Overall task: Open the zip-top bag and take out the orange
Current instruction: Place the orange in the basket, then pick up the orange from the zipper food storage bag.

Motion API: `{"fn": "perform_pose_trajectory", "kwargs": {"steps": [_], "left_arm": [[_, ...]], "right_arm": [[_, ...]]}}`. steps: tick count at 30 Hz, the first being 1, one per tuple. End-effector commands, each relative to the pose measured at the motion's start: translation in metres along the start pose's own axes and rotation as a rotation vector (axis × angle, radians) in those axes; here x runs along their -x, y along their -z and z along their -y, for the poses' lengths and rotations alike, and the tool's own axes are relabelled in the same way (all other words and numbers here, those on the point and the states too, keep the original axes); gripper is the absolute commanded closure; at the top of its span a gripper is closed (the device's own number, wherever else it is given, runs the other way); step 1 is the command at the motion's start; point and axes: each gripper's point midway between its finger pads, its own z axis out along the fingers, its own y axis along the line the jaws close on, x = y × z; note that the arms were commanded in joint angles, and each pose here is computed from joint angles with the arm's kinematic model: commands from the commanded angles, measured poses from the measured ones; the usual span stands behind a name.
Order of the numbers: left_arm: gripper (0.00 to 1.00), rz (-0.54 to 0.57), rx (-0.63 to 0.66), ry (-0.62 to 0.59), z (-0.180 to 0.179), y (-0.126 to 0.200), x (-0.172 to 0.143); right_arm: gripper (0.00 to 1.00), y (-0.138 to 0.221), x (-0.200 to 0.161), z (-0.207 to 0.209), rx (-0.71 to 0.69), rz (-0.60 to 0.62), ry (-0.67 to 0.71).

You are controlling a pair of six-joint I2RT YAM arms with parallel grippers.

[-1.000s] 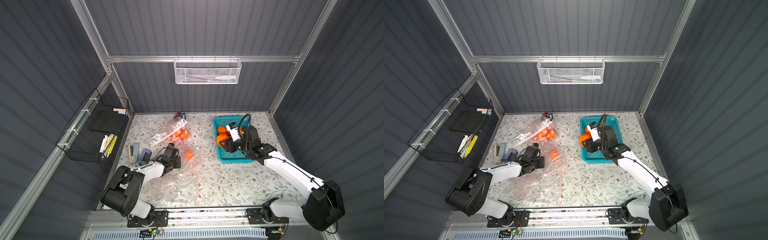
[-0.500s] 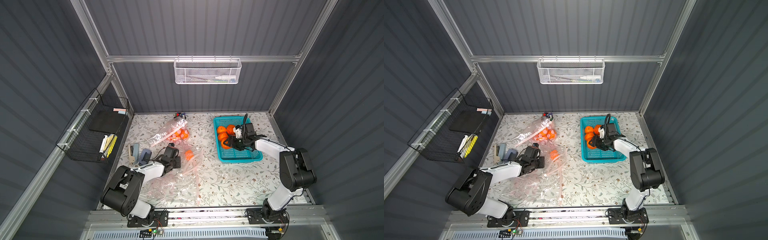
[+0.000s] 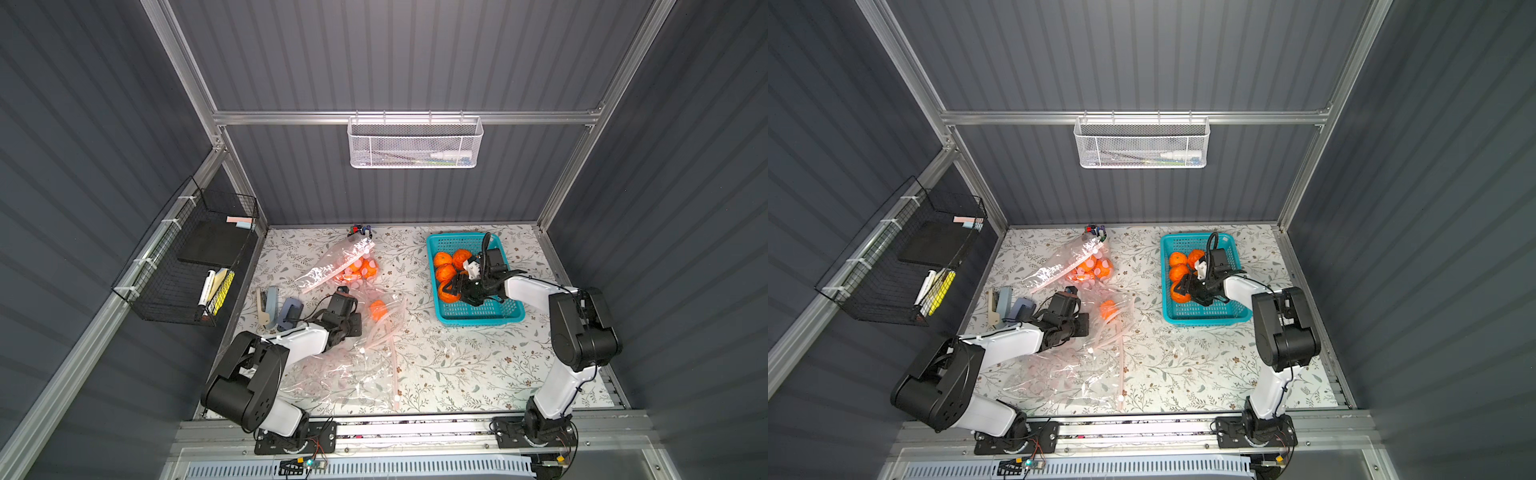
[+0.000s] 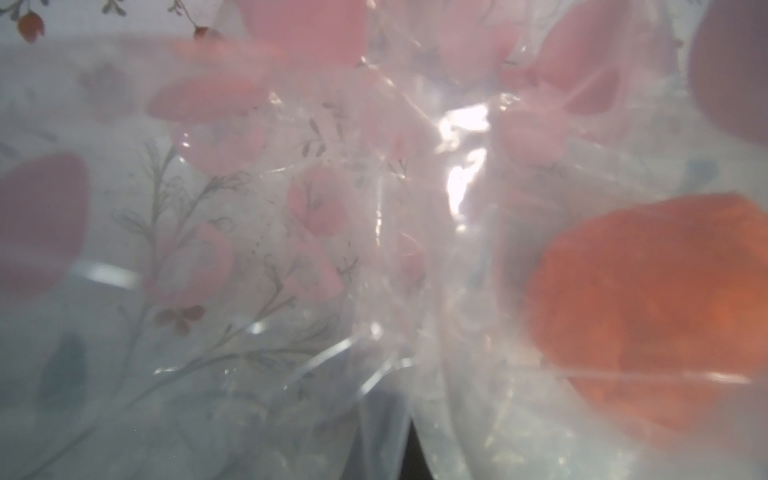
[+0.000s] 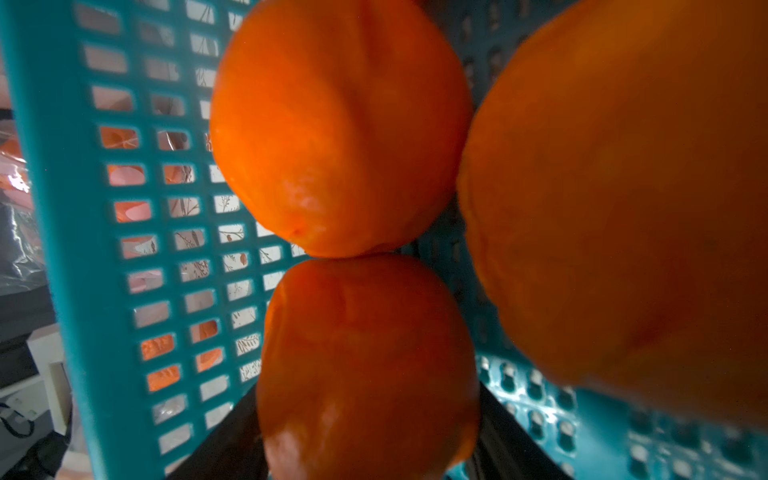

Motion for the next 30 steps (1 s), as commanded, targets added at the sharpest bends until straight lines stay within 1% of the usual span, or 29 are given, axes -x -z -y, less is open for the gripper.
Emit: {"fn": "perform_pose_trajectory", "kwargs": {"steps": [1,5,8,9,10,11,13,15,18,19,22,25,26,28,30], "left_arm": [[1.00,-0.087,0.039,0.003,-0.012,-0.003,-0.026],[1.00,-0.087,0.037,0.003,-0.012,-0.003,-0.026],[1.00,-0.087,0.037,0.003,-0.012,-0.003,-0.026],[1.00,-0.089,0.039,0.002,-0.012,-0.003,-0.027],[1.00,-0.088,0.040,0.002,-0.012,-0.003,-0.026],[1.00,-0.087,0.039,0.004,-0.013,-0.003,-0.026],[1.00,-0.085,0.038,0.004,-0.012,-0.003,-0.026],[1.00,-0.085,0.040,0.004,-0.012,-0.003,-0.026],[1.00,-0.089,0.040,0.004,-0.013,-0.003,-0.026],[1.00,-0.088,0.041,0.004,-0.013,-0.003,-0.026],[1.00,-0.078,0.042,0.009,-0.013,-0.001,-0.025],[1.00,-0.079,0.043,0.009,-0.013,-0.001,-0.025],[1.00,-0.080,0.042,0.008,-0.013,-0.002,-0.025],[1.00,-0.083,0.043,0.008,-0.013,-0.002,-0.026],[1.00,-0.085,0.042,0.008,-0.013,-0.002,-0.026]], "right_arm": [[0.27,0.017,0.006,0.000,-0.056,0.042,0.010],[0.25,0.042,0.016,0.006,-0.159,0.100,0.058],[0.25,0.065,0.023,-0.002,-0.181,0.154,0.121],[0.25,0.075,0.025,-0.009,-0.169,0.178,0.147],[0.27,0.082,0.026,-0.022,-0.121,0.200,0.185],[0.29,0.087,0.022,-0.038,-0.045,0.210,0.228],[0.38,0.099,0.012,-0.074,0.118,0.251,0.335],[0.45,0.104,-0.012,-0.110,0.241,0.262,0.474],[0.57,0.095,-0.065,-0.153,0.310,0.241,0.729],[0.59,0.088,-0.086,-0.165,0.330,0.222,0.819],[0.61,0.064,-0.140,-0.191,0.428,0.162,1.000],[0.62,0.038,-0.172,-0.200,0.453,0.098,1.105],[0.61,0.031,-0.178,-0.201,0.440,0.082,1.137],[0.61,0.011,-0.186,-0.199,0.397,0.040,1.186],[0.61,-0.005,-0.184,-0.192,0.333,-0.001,1.195]]}}
